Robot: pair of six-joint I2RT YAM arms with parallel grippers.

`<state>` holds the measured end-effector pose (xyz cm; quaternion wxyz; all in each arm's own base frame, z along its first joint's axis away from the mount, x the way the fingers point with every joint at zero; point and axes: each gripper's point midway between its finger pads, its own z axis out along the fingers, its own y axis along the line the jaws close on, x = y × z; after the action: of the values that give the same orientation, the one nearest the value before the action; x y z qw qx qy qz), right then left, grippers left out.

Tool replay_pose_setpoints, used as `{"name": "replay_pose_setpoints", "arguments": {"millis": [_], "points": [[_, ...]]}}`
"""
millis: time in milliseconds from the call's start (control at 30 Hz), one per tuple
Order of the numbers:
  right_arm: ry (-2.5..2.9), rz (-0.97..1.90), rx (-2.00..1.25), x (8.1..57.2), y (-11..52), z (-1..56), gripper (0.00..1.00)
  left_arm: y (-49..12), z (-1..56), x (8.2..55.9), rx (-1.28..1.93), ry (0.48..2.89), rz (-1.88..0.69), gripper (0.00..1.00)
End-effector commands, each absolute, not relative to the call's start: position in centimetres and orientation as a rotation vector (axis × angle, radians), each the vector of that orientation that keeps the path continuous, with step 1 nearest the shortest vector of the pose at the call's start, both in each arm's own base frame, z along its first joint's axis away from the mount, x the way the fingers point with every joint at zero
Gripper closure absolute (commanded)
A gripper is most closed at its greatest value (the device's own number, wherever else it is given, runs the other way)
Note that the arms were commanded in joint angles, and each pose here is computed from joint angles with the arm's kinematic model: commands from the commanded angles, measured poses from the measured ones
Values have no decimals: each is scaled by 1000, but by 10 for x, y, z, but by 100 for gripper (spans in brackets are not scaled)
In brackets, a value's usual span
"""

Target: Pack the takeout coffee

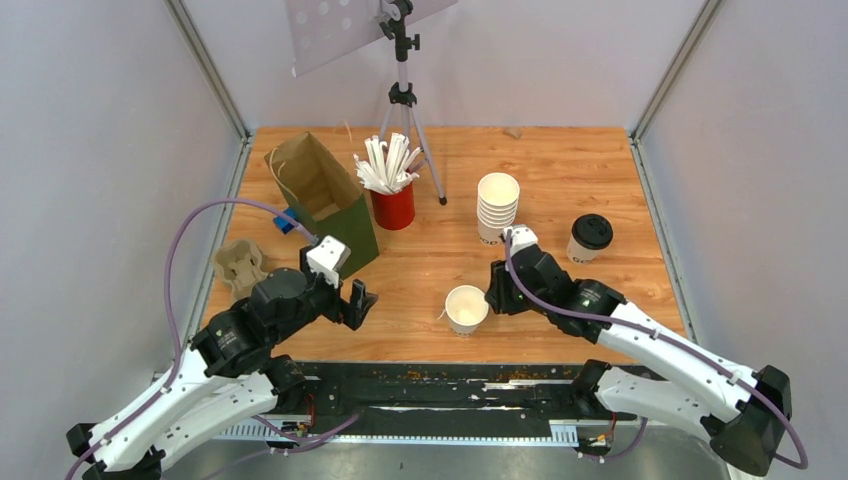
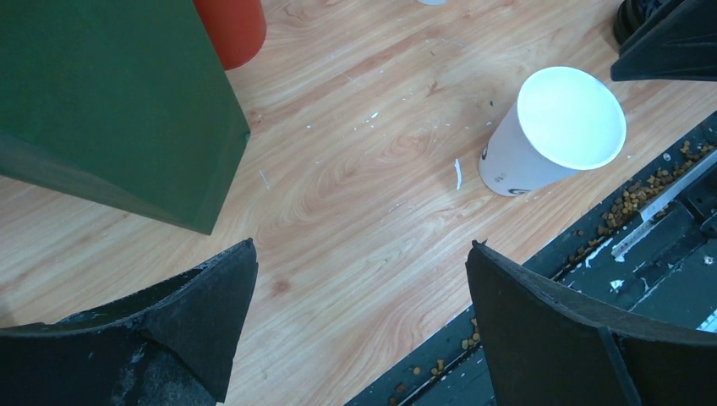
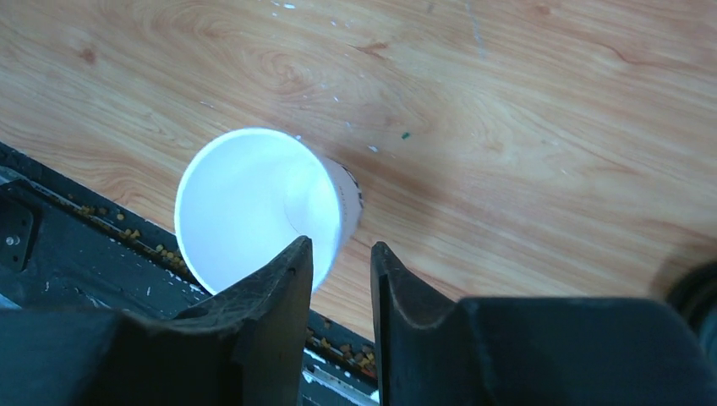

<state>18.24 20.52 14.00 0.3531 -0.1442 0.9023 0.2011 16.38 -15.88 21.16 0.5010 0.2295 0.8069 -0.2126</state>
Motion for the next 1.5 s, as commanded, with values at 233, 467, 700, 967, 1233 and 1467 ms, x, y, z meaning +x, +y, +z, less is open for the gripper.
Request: {"name": "replay_pose_setpoints", "arguments": {"millis": [233,467,700,967,1233,1467], "points": [[2394,109,134,184,120,155,61,-154,238,161,504,1853,-563,0],[2431,-221,338,194,66,124,61,-155,244,156,517,1826,-596,0],[2420,-235,417,221,45,106,73,-151,253,152,498,1782,-619,0],[2452,-257,489,238,29,84,75,-145,258,151,470,1754,-619,0],[2481,-226,511,247,23,72,78,-150,258,148,497,1749,-646,0],[2515,-223,562,240,16,57,79,-151,259,147,501,1747,-652,0]]}}
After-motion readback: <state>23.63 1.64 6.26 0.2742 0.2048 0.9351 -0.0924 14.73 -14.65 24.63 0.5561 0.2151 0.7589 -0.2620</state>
